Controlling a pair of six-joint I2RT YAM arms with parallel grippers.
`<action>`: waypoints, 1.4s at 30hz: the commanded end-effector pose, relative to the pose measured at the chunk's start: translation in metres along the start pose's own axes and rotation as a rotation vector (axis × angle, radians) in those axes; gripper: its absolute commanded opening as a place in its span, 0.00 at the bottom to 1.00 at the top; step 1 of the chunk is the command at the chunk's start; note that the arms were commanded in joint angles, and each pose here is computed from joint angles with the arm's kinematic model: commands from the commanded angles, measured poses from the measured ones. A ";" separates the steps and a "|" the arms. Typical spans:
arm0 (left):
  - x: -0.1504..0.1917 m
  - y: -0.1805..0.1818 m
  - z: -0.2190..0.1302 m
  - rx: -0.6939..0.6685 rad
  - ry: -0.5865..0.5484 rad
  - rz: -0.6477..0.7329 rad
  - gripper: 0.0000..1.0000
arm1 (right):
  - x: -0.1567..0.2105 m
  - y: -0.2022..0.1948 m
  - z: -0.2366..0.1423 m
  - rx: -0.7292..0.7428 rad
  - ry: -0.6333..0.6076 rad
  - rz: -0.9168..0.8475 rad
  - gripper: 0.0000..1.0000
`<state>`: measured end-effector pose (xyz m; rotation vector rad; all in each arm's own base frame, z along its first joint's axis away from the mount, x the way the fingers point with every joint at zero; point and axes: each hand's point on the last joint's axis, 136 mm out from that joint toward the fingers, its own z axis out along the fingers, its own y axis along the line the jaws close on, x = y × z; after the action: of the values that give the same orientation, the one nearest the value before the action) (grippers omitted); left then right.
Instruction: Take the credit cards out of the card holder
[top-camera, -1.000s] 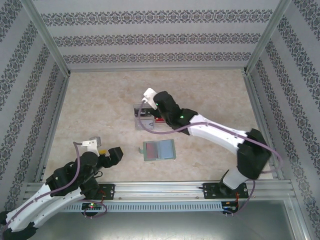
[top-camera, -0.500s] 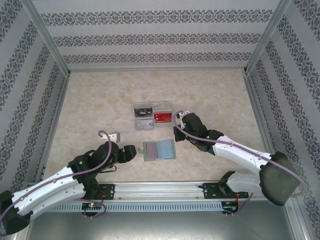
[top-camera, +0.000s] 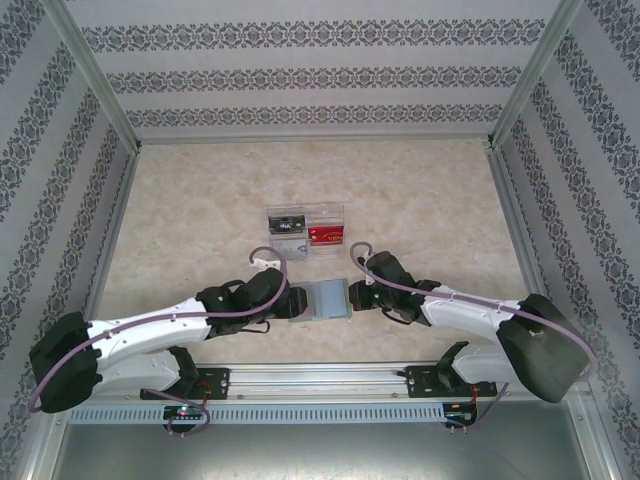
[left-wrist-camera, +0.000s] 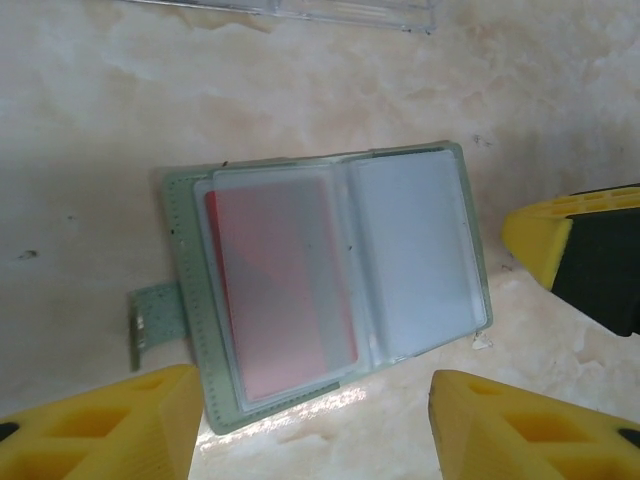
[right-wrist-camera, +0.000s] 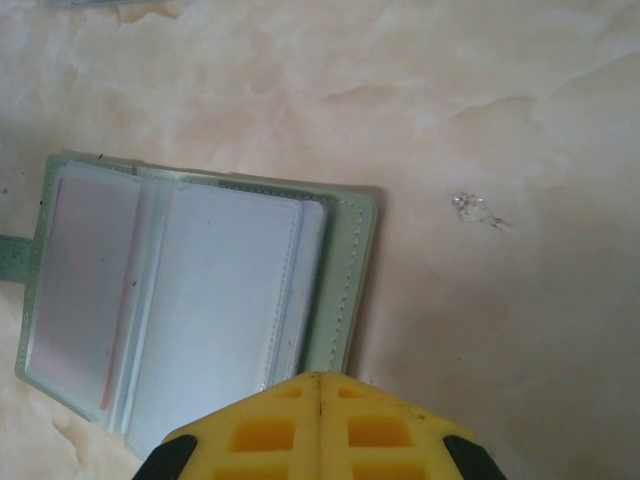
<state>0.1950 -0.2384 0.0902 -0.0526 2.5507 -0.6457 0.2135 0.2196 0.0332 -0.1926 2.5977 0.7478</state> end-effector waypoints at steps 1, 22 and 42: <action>-0.005 -0.016 0.005 0.034 -0.010 -0.012 0.61 | -0.003 0.003 0.003 -0.027 -0.004 0.023 0.00; 0.013 -0.007 0.048 -0.083 0.088 0.004 0.53 | 0.002 -0.006 0.009 0.014 0.022 0.041 0.00; 0.017 0.010 0.049 -0.182 0.104 -0.007 0.50 | 0.002 -0.006 0.010 0.017 0.029 0.042 0.00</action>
<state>0.2060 -0.2594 0.0342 -0.0636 2.7115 -0.4727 0.2110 0.2190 0.0194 -0.1748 2.6457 0.7345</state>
